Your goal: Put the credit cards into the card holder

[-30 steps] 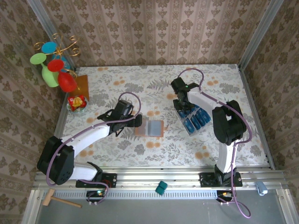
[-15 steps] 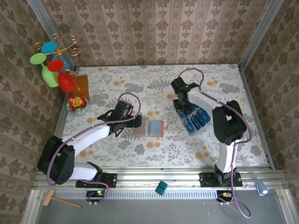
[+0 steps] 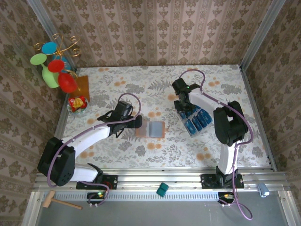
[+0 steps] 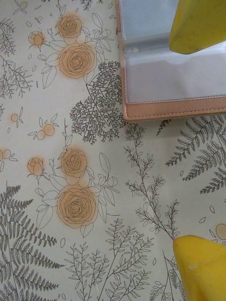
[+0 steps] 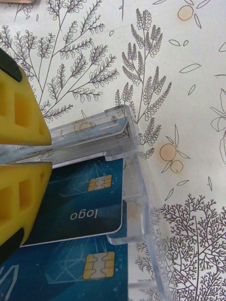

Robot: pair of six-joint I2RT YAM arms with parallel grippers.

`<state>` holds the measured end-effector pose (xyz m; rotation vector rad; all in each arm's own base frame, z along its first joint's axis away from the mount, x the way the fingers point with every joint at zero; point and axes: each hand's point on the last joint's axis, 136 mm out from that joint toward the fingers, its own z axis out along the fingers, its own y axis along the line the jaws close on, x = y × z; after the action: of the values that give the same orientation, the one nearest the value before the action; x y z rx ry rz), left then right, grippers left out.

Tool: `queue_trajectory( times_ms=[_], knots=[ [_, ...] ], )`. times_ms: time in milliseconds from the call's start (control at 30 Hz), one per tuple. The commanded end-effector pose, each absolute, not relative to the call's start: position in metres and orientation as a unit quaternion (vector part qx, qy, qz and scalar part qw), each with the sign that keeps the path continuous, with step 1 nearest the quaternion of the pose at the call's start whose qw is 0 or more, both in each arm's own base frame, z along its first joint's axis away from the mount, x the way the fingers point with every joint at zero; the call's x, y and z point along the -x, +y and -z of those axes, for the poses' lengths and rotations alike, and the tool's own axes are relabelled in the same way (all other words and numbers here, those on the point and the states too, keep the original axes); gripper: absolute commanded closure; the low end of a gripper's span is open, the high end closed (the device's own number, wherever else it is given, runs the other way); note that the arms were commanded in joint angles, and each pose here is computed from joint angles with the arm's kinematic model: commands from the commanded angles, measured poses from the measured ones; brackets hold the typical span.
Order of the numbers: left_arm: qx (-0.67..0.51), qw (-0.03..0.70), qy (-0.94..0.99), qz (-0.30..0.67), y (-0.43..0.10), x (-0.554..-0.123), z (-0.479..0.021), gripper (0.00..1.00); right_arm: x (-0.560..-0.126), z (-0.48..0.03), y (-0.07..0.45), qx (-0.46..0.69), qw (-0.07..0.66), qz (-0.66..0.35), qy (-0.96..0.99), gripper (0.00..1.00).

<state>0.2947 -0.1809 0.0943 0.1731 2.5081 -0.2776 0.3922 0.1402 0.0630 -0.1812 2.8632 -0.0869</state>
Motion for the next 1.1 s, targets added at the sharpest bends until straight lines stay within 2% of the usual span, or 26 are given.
queue_trajectory(
  times_ms=[0, 367, 800, 933, 1067],
  knots=[
    [-0.061, 0.297, 0.947, 0.107, -0.179, -0.294, -0.09, 0.0, -0.386, -0.057, 0.141, 0.072, 0.119, 0.027, 0.99, 0.84],
    [-0.063, 0.297, 0.946, 0.109, -0.18, -0.294, -0.091, 0.0, -0.388, -0.066, 0.148, 0.101, 0.126, 0.005, 0.987, 1.0],
    [-0.066, 0.301, 0.945, 0.112, -0.181, -0.296, -0.095, 0.0, -0.394, -0.146, 0.151, 0.097, 0.194, -0.02, 0.976, 1.0],
    [-0.068, 0.302, 0.944, 0.112, -0.181, -0.296, -0.097, 0.0, -0.388, -0.17, 0.161, 0.076, 0.217, -0.067, 0.971, 1.0],
    [-0.074, 0.302, 0.944, 0.11, -0.18, -0.295, -0.098, 0.0, -0.376, -0.187, 0.183, 0.036, 0.232, -0.162, 0.958, 1.0]
  ],
)
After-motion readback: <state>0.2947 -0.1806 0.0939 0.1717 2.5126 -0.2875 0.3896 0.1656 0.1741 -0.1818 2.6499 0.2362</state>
